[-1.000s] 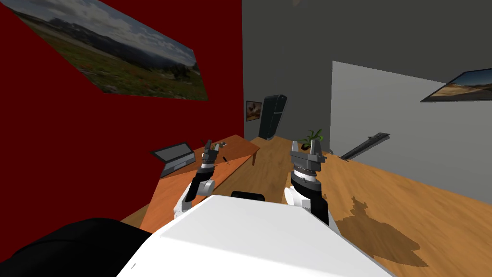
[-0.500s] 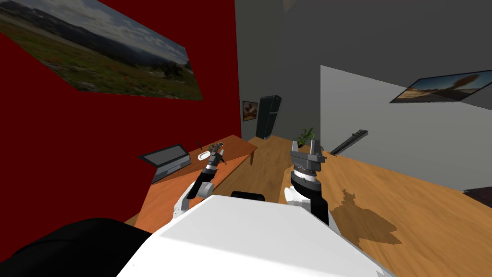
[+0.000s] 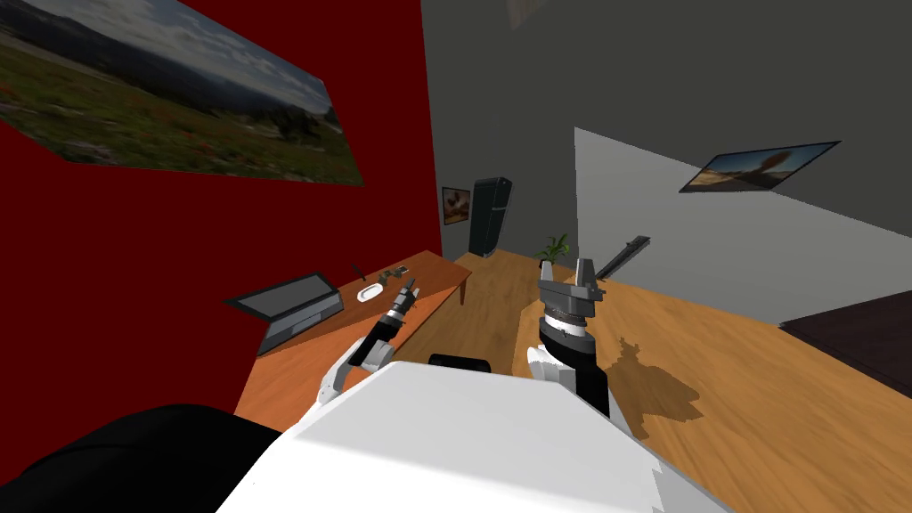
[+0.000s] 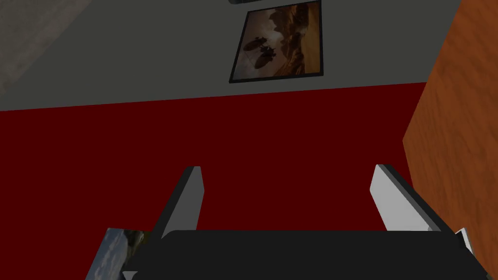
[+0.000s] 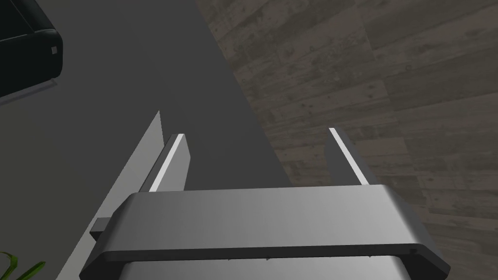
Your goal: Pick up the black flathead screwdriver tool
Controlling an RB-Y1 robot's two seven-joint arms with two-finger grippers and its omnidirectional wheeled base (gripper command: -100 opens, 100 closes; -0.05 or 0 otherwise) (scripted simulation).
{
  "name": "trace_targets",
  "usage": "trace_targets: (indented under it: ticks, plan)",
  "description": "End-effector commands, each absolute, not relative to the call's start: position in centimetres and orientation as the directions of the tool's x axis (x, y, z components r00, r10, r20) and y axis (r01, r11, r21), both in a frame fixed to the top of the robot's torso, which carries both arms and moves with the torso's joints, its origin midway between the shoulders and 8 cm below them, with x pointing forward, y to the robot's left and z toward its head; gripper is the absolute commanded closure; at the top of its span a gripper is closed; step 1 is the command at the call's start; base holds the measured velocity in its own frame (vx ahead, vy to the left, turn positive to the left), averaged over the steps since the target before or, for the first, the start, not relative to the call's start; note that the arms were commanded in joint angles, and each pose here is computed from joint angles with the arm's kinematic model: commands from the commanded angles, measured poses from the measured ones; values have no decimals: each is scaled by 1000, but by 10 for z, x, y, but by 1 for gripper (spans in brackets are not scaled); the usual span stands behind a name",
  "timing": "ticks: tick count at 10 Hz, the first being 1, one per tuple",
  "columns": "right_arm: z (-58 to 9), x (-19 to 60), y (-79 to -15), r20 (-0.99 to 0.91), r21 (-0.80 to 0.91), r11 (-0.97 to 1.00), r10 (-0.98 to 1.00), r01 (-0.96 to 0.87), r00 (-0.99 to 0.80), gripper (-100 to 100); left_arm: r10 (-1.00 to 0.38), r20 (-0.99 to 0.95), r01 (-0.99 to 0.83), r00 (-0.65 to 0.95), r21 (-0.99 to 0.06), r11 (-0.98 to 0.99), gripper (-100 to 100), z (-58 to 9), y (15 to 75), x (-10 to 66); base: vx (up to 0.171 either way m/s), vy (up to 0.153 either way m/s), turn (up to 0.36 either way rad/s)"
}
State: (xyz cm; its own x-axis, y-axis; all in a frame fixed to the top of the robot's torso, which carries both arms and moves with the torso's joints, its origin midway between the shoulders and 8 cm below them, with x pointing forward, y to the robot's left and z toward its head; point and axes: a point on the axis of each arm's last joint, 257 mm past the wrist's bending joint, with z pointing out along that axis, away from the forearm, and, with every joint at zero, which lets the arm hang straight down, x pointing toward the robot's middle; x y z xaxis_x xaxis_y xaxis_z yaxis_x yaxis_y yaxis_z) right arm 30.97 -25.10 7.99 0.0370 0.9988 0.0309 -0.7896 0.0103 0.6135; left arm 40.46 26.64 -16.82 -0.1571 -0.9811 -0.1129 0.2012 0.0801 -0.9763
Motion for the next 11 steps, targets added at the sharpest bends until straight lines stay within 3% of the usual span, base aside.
trace_targets:
  ticks: [1, 11]
  plan:
    - [80, 310, -251, 31, 613, 10, 999, -790, 37, 0, -976, -112, 116, -188, -989, 91, -100, -196, 267, 403, 7, -8, -127]
    - [80, 310, -251, 31, 613, 10, 999, -790, 37, 0, -962, -81, -341, -260, -925, 170, -100, -359, 309, 360, 21, -2, -138]
